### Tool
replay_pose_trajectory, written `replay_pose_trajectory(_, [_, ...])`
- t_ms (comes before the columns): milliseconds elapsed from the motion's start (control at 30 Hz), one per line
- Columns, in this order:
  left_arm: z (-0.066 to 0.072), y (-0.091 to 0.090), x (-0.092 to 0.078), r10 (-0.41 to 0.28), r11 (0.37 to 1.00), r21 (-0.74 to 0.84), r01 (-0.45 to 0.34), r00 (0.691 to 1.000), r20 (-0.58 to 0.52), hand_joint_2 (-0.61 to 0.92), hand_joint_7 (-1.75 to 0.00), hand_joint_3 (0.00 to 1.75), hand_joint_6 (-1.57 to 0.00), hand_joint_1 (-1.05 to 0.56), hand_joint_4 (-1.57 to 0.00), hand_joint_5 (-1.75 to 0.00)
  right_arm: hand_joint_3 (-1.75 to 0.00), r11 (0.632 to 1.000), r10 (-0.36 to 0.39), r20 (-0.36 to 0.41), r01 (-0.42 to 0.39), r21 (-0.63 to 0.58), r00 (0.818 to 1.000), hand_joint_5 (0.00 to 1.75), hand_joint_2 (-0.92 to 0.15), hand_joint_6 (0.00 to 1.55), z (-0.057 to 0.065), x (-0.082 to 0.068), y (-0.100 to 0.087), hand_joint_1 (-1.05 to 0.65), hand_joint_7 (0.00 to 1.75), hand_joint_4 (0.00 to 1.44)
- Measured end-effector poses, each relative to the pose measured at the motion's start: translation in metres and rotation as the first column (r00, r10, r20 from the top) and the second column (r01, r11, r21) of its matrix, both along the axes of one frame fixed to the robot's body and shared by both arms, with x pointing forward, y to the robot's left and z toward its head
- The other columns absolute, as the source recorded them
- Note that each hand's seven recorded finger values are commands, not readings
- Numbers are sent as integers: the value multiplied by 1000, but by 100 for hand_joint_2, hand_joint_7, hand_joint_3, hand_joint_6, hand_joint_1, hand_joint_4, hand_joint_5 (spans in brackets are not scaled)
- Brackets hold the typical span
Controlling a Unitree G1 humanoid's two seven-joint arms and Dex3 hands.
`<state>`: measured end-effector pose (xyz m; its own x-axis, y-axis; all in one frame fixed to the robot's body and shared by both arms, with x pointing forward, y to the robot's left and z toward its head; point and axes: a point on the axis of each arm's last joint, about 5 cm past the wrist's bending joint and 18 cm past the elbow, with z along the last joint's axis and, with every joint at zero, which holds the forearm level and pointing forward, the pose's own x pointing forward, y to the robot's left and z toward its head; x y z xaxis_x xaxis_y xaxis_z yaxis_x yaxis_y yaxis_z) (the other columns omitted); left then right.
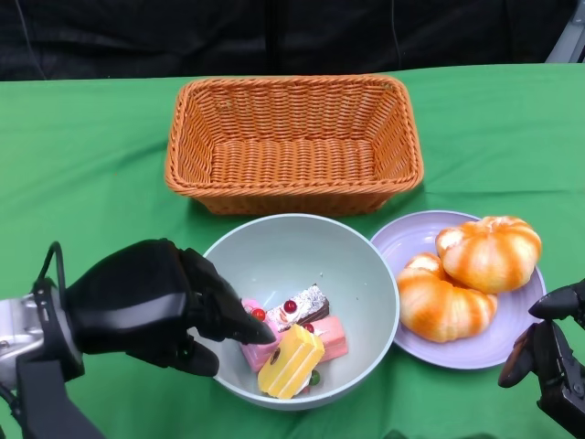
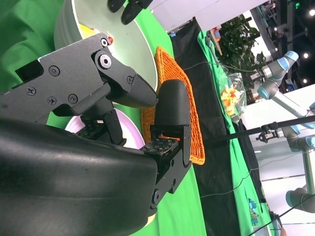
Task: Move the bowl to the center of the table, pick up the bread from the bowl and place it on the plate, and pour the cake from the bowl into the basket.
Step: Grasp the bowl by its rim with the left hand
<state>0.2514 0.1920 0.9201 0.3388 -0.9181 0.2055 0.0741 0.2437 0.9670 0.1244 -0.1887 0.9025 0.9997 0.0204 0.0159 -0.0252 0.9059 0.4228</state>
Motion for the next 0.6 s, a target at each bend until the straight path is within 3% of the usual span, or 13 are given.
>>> replay_pose_trajectory(133, [18, 9, 6, -52, 996, 68, 53, 999, -8, 90, 0, 1, -73, -70, -81, 0, -102, 1000, 3, -5, -3, 3, 1000, 175, -68, 59, 0, 0, 0, -10, 150, 66])
replay_pose_trajectory(267, [40, 22, 10, -72, 980, 183, 74, 997, -15, 88, 0, 0, -70, -77, -80, -1, -102, 1000, 7, -16, -7, 10, 1000, 175, -68, 59, 0, 1, 1, -10, 150, 66])
replay_pose_trajectory(600, [39, 19, 5, -134, 949, 272, 158, 985, -107, 80, -1, 0, -73, -79, -82, -1, -99, 1000, 5, -15, -5, 9, 1000, 175, -69, 59, 0, 2, 0, -10, 149, 64])
